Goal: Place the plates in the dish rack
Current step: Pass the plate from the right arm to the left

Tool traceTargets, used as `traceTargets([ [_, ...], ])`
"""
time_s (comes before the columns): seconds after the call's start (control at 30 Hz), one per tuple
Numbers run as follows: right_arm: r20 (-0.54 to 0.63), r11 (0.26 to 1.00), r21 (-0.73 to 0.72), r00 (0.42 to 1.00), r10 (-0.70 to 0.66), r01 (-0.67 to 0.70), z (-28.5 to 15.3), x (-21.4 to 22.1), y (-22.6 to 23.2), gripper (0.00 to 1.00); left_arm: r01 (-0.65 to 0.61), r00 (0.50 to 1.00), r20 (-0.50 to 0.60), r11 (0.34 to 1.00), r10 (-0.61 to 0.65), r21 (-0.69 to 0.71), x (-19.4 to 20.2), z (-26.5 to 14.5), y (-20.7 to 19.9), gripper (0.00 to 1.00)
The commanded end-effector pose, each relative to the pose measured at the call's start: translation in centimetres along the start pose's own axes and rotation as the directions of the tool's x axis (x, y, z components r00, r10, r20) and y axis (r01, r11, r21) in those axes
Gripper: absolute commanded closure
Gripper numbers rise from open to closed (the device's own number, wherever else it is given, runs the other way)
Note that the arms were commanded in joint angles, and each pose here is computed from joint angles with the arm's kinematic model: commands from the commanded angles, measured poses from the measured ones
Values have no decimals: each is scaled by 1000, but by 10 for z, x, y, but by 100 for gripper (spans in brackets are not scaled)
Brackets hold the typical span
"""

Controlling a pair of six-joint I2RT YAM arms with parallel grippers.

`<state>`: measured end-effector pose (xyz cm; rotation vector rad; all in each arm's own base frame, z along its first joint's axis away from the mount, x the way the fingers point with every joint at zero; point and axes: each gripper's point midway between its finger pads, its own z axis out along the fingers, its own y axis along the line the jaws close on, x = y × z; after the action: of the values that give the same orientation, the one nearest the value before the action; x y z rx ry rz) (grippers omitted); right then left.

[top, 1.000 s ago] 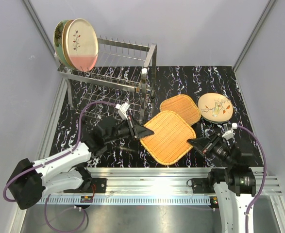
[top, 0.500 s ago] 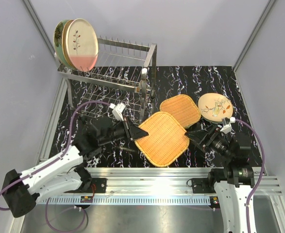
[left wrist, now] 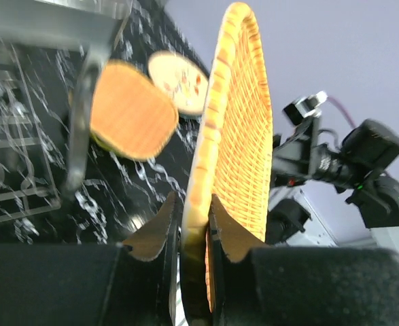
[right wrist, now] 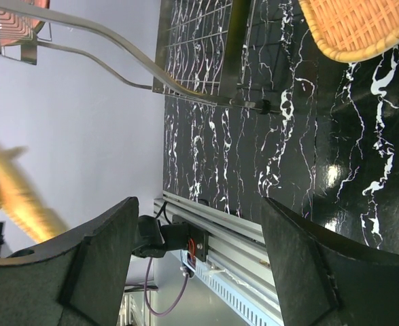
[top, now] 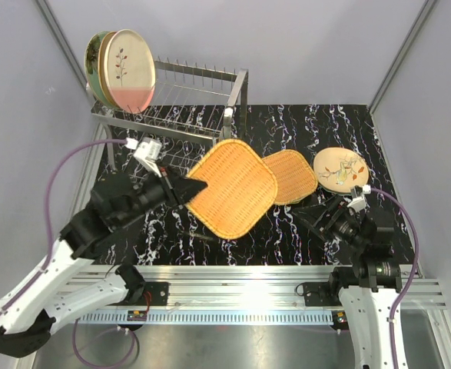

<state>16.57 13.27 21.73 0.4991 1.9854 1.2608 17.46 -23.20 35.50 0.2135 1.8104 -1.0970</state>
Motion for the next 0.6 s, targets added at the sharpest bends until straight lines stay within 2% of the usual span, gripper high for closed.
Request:
traceTargets([
  [0.0,40,997,-27,997,-65,66,3,-15,13,21,-147,961,241,989,134,36,-81,-45,-38,100],
  [0.13,30,995,-51,996,-79,80,8,-20,17,22,-186,904,377,979,203,-83,-132,-80,-41,100],
  [0.17,29,995,-57,996,-80,82,9,-21,18,22,-209,868,430,968,249,-138,-153,-94,-40,100],
  [0.23,23,994,-64,996,-83,84,13,-24,19,22,-234,838,459,954,296,-187,-171,-101,-42,100],
  [0.27,21,994,-66,996,-86,87,14,-25,19,22,-270,802,494,941,337,-204,-188,-113,-51,100],
  [0.43,5,993,-61,994,-105,105,26,-35,18,23,-359,711,515,877,478,-319,-235,-114,-64,100],
  [0.47,-2,992,-62,994,-109,109,29,-36,18,22,-358,670,526,849,524,-389,-253,-126,-64,100],
  [0.53,-17,991,-63,993,-115,114,36,-41,16,22,-381,645,476,792,597,-477,-266,-111,-57,100],
  [0.57,-21,991,-65,993,-120,118,38,-42,15,22,-394,616,437,737,655,-550,-277,-108,-51,100],
])
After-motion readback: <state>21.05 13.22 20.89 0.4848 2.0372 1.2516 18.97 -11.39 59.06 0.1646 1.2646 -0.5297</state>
